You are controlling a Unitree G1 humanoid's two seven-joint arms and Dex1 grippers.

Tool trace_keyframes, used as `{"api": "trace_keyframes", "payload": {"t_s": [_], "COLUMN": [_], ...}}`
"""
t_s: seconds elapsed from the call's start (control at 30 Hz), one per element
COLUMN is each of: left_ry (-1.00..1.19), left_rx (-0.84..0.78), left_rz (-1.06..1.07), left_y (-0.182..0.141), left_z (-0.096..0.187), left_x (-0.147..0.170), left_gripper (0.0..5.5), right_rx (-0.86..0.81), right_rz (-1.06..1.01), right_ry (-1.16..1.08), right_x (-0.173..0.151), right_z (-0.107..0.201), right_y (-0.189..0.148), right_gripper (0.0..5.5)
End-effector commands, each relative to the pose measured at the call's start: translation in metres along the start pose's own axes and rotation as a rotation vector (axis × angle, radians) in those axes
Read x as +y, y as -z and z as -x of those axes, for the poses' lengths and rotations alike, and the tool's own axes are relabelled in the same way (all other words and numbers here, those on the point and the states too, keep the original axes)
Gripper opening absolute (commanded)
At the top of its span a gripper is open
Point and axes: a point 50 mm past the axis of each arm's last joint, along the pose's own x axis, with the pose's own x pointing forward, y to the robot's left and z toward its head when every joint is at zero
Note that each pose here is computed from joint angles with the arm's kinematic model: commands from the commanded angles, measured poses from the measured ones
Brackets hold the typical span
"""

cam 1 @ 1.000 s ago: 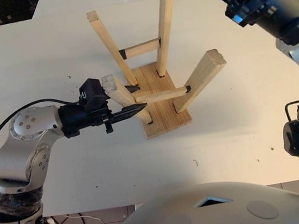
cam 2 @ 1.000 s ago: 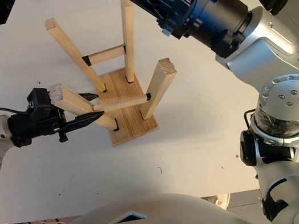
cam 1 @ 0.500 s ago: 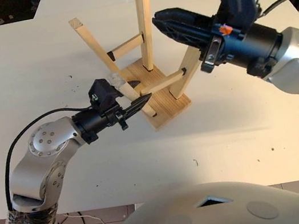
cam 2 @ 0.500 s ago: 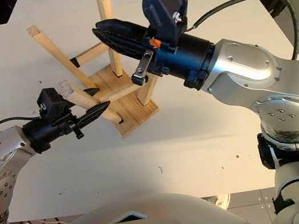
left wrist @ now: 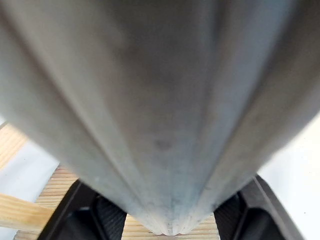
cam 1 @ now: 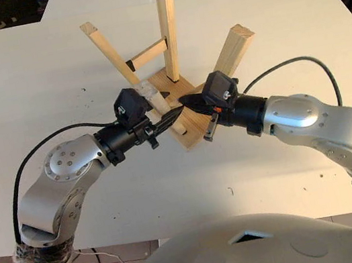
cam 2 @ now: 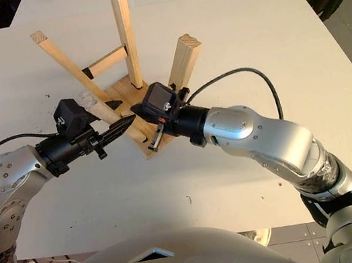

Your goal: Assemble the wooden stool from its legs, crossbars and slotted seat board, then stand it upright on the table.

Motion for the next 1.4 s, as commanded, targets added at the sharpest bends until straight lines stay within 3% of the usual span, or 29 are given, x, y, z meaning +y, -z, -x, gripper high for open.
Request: {"api": "trace_keyframes", "payload": {"t_s": [0.03, 0.23, 0.3, 0.47, 0.53, 0.67, 0.87, 1.17, 1.3, 1.4], "left_ry": [0.041, 0.026, 0.024, 0.010, 0.012, 0.017, -0.024, -0.058, -0.073, -0.080], "left_rx": [0.122, 0.125, 0.126, 0.114, 0.113, 0.108, 0.106, 0.112, 0.108, 0.113], "left_rz": [0.058, 0.092, 0.098, 0.103, 0.101, 0.101, 0.105, 0.120, 0.124, 0.130], "left_y": [0.011, 0.014, 0.016, 0.017, 0.017, 0.016, 0.023, 0.037, 0.041, 0.047], "left_z": [-0.001, 0.007, 0.009, 0.009, 0.009, 0.008, 0.010, 0.013, 0.013, 0.014], "left_x": [-0.003, -0.002, -0.002, -0.002, -0.003, -0.007, -0.006, -0.010, -0.012, -0.014], "left_gripper": [2.04, 2.04, 2.04, 2.04, 2.04, 2.04, 2.04, 2.04, 2.04, 2.04], "right_rx": [0.029, -0.344, -0.293, 0.058, 0.095, -0.013, -0.306, 0.073, 0.047, -0.093], "right_rz": [-0.003, -0.076, -0.068, -0.024, -0.020, -0.027, -0.078, -0.006, 0.021, 0.018], "right_ry": [0.009, 0.117, 0.118, 0.066, 0.045, 0.047, 0.150, 0.004, 0.028, 0.085], "right_x": [0.003, -0.022, -0.021, -0.002, 0.007, 0.009, -0.019, 0.009, 0.003, -0.011], "right_z": [-0.003, 0.010, 0.009, 0.002, 0.002, -0.002, 0.002, -0.008, -0.011, -0.011], "right_y": [0.006, -0.054, -0.048, 0.014, 0.022, 0.003, -0.049, 0.013, 0.007, -0.017], "right_gripper": [0.00, 0.00, 0.00, 0.00, 0.00, 0.00, 0.00, 0.00, 0.00, 0.00]}}
